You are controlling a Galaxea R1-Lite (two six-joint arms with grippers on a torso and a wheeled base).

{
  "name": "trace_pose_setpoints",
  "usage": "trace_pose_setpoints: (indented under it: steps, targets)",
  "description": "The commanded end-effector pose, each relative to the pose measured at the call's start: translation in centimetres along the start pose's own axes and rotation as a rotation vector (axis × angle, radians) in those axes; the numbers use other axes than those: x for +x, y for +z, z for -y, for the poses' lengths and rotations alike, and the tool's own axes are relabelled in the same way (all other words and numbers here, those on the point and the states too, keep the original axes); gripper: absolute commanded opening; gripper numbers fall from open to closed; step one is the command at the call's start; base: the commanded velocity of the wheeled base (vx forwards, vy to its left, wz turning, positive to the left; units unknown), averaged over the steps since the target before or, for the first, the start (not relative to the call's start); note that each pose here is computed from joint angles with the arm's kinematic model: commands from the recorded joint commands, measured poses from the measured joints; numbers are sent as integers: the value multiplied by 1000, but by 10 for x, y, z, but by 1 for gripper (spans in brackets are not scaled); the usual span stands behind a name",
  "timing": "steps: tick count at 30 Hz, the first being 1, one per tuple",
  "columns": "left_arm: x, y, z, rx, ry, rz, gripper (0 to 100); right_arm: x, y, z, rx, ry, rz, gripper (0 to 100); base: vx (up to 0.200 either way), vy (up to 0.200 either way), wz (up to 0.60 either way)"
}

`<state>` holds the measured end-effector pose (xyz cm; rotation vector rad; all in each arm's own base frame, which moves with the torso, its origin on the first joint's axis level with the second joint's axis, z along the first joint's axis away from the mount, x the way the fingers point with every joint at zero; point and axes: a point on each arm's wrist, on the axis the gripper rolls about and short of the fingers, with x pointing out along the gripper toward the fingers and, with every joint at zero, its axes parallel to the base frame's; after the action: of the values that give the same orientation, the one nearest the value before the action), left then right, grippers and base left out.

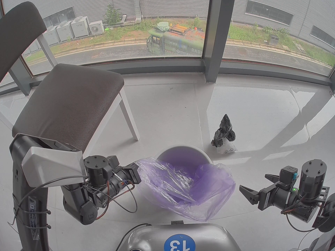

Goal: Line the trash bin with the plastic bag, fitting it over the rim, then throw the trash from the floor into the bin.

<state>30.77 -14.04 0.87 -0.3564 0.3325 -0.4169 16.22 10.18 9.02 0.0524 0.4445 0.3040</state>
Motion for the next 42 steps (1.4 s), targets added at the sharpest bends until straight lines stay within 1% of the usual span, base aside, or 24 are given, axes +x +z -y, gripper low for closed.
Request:
trace_pose_setpoints:
  steps: [1,2,3,4,6,9,11,14,15,21,24,27,30,32,34,35,40,42]
  targets:
    - [-4,7,3,0,-8,30,0,-27,38,-3,31,35,146,100,0,0,0]
    - [-5,9,4,2,-11,37,0,-33,51,-5,27,35,147,100,0,0,0]
    - [-5,9,4,2,-12,39,0,-34,53,-5,28,33,145,100,0,0,0]
    - [-6,12,6,1,-17,46,0,-37,65,-7,29,24,142,100,0,0,0]
    - [-6,12,6,1,-15,46,0,-38,76,-8,31,-3,129,100,0,0,0]
    - [-6,10,3,-3,-8,37,0,-39,82,-8,24,-42,115,100,0,0,0]
    - [-7,8,3,-5,-7,31,0,-41,83,-8,20,-44,111,100,0,0,0]
    - [-9,8,4,-2,-11,22,0,-58,84,-5,-25,-39,84,100,0,0,0]
    - [-10,8,4,0,-12,24,100,-61,83,-4,-35,-38,85,100,0,0,0]
    - [-10,9,5,1,-11,27,100,-74,83,-1,-98,-12,116,100,0,0,0]
    - [-11,9,5,0,-9,28,100,-76,83,0,-104,-13,124,100,0,0,0]
    - [-15,12,5,-5,-4,32,100,-76,83,1,-93,-23,130,100,0,0,0]
    - [-26,17,8,-6,-5,35,100,-78,90,5,-40,-32,188,100,0,0,0]
    - [-31,18,9,-6,-4,32,100,-80,93,5,-26,-30,234,100,0,0,0]
    - [-36,20,10,-5,-4,33,100,-85,92,6,-29,-24,266,100,0,0,0]
    - [-39,22,11,-5,-6,38,100,-85,92,6,-29,-24,266,100,0,0,0]
    - [-51,29,15,-5,-17,51,100,-100,88,10,-54,52,330,100,0,0,0]
    - [-54,32,17,-4,-20,62,100,-105,90,12,-56,63,351,100,0,0,0]
